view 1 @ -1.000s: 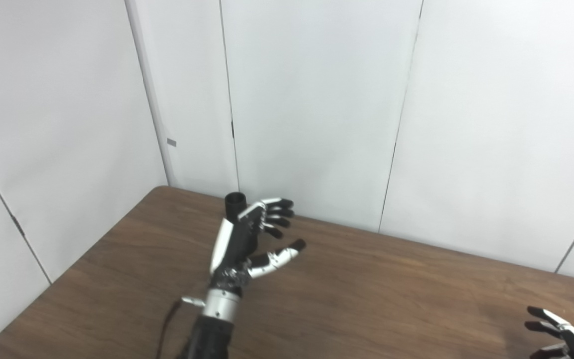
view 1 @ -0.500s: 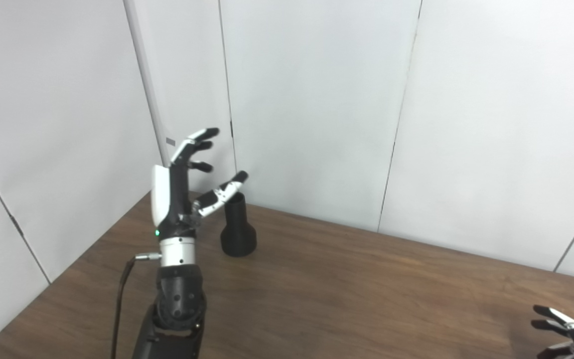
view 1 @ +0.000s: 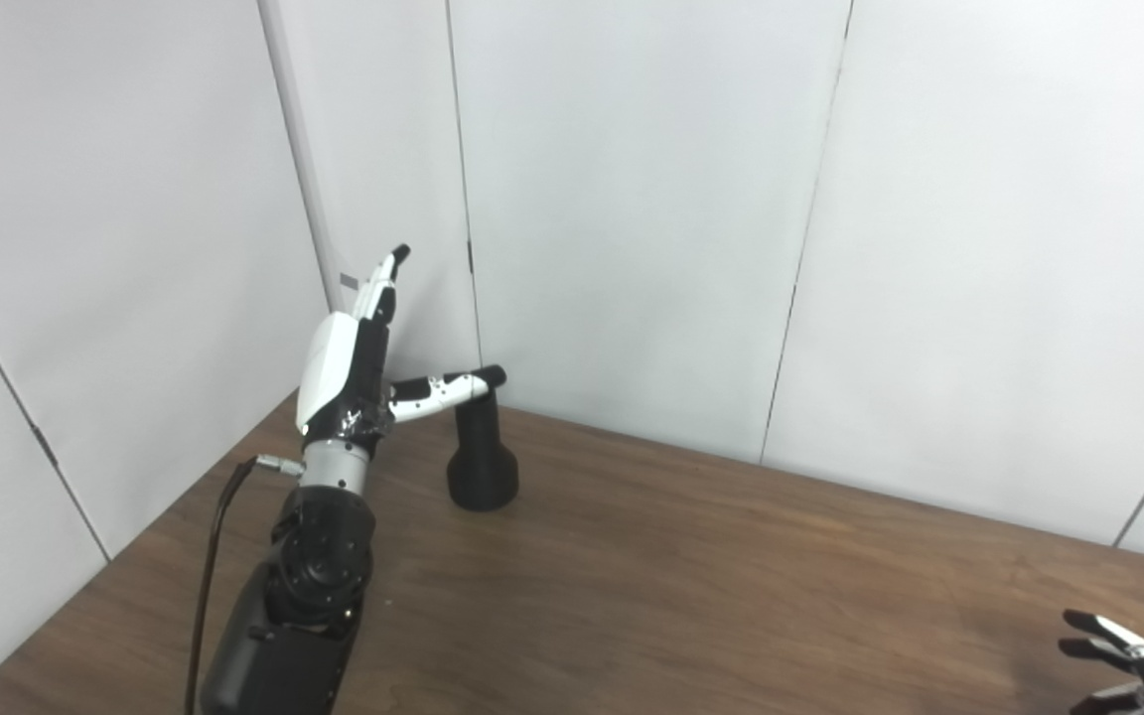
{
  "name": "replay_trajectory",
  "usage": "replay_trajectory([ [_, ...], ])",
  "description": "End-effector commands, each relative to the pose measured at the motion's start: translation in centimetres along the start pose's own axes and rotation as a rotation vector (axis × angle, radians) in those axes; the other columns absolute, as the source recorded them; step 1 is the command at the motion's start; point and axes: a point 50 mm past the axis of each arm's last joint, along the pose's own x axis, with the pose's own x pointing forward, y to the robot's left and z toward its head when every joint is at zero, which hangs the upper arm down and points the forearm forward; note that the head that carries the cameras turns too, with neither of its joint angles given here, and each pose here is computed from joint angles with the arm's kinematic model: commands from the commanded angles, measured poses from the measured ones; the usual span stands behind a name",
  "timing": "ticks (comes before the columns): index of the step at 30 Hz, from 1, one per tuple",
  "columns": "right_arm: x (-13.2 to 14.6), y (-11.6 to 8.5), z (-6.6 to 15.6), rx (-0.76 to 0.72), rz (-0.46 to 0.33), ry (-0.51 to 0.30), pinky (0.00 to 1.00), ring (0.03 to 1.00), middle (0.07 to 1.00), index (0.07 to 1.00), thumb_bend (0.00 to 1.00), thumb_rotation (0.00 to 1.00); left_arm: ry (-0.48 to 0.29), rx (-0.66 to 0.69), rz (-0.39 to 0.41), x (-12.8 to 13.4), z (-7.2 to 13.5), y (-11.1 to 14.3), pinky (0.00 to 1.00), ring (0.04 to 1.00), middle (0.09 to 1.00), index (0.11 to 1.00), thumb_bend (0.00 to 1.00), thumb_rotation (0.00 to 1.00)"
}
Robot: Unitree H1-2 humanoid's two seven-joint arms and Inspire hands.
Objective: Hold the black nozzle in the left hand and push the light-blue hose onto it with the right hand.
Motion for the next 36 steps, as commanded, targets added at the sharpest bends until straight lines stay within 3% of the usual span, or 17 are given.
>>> replay_trajectory([
  [1,0.9,-1.2,1.1,-0.011,-0.036,-0.065,0.33,0.519,0.741,0.814,0.62,0.46,-0.041,0.036,-0.003,1.1,0.5,1.1,0.97,1.0,1.0,1.0,1.0,0.37],
  [10,0.6,-1.4,1.1,-0.008,-0.035,-0.056,0.33,0.526,0.747,0.818,0.62,0.44,0.027,0.095,-0.056,1.7,-0.9,0.1,0.96,1.0,1.0,1.0,1.0,0.4],
  [17,0.5,-1.6,1.0,-0.005,-0.032,-0.06,0.33,0.53,0.749,0.815,0.63,0.49,0.067,0.08,-0.07,1.7,-2.1,-0.8,1.0,1.0,1.0,1.0,1.0,0.38],
  [27,0.2,-1.9,0.9,-0.014,-0.028,-0.057,0.33,0.53,0.763,0.822,0.62,0.47,0.139,0.079,-0.07,1.7,-4.6,-2.1,1.0,1.0,1.0,1.0,1.0,0.39],
  [36,0.0,-1.9,0.9,-0.016,-0.017,-0.052,0.33,0.53,0.761,0.829,0.62,0.47,0.187,0.089,-0.123,1.4,-5.7,-4.1,0.87,1.0,1.0,1.0,1.0,0.39],
])
